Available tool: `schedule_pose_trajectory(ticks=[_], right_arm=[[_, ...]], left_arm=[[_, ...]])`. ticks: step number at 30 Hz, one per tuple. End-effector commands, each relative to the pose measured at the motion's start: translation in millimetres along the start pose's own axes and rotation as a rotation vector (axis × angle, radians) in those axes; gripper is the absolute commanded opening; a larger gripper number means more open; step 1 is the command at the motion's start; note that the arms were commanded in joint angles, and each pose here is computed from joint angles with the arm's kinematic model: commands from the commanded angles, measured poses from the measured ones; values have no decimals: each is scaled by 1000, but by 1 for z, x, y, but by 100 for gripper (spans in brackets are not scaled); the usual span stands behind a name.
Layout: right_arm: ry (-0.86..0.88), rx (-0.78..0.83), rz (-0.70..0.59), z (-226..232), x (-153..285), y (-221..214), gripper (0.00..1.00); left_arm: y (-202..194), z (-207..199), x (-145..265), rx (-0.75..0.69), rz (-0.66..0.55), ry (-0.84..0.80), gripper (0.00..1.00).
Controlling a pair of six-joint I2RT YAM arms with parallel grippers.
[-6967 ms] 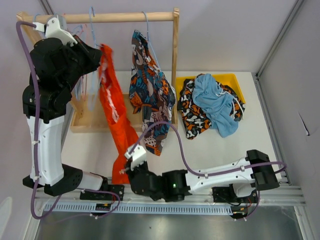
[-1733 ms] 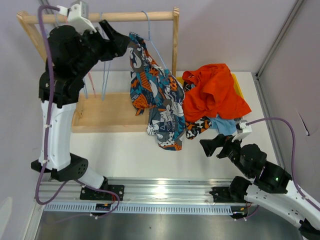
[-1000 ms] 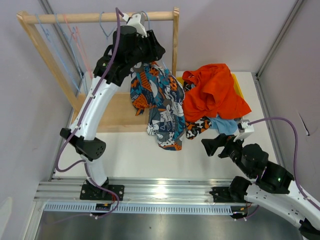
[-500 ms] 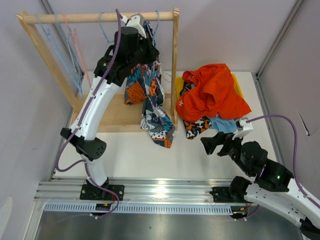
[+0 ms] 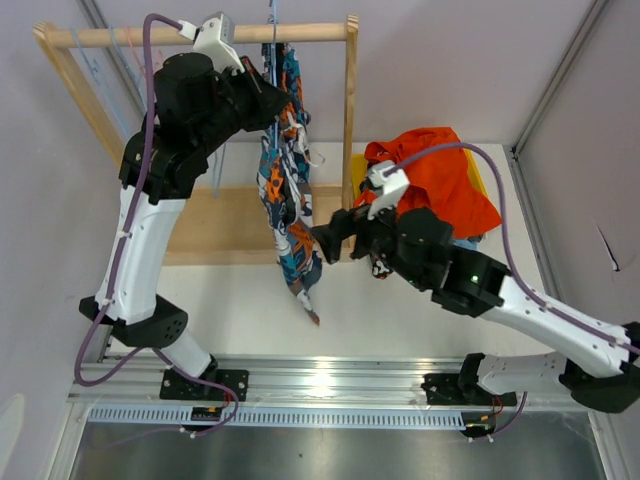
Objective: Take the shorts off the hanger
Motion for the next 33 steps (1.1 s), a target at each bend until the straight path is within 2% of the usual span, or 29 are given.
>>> schedule_pose_trajectory(ticks=[1,8,16,17,18,19,20,21,26,33], right_arm=[[90,22,-66,37,-13,16,99],[133,3,-33,69,-42,-9,99],[110,23,-4,70,-86,-56,99],[92,45,10,65,-94,-69,97],[89,58,-1,62,-100,-72,85],[96,58,-16,62,-104,-74,64],[87,72,-2,56,-108,-84,23],[88,77,9,54,-108,-88,0],[112,77,63,58,-76,-116,0],[72,18,143,57,14,-184,0]], left_arm=[[27,-9,23,1,-125,-54,0],[24,-8,28,-14,-113,-58,0],[25,-9,37,-10,-128,-67,0],[26,-9,39,-7,-131,-67,0],[27,-9,40,-4,-133,-67,0],[26,-9,41,-2,-131,-68,0],[26,-9,42,2,-130,-67,0],[26,-9,43,3,-137,-69,0],[24,-4,44,-34,-137,-33,0],[33,18,33,-85,-164,97,0]])
Point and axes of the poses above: each gripper's point midway between its finger pads, its own x axis back along the fingers, its own z axis along the line the jaws close on, y = z × x, the point moved 8 cm from there along x, back along the fingers, and after that the axes turned 14 degrees about -x, right-handed, at the moved point
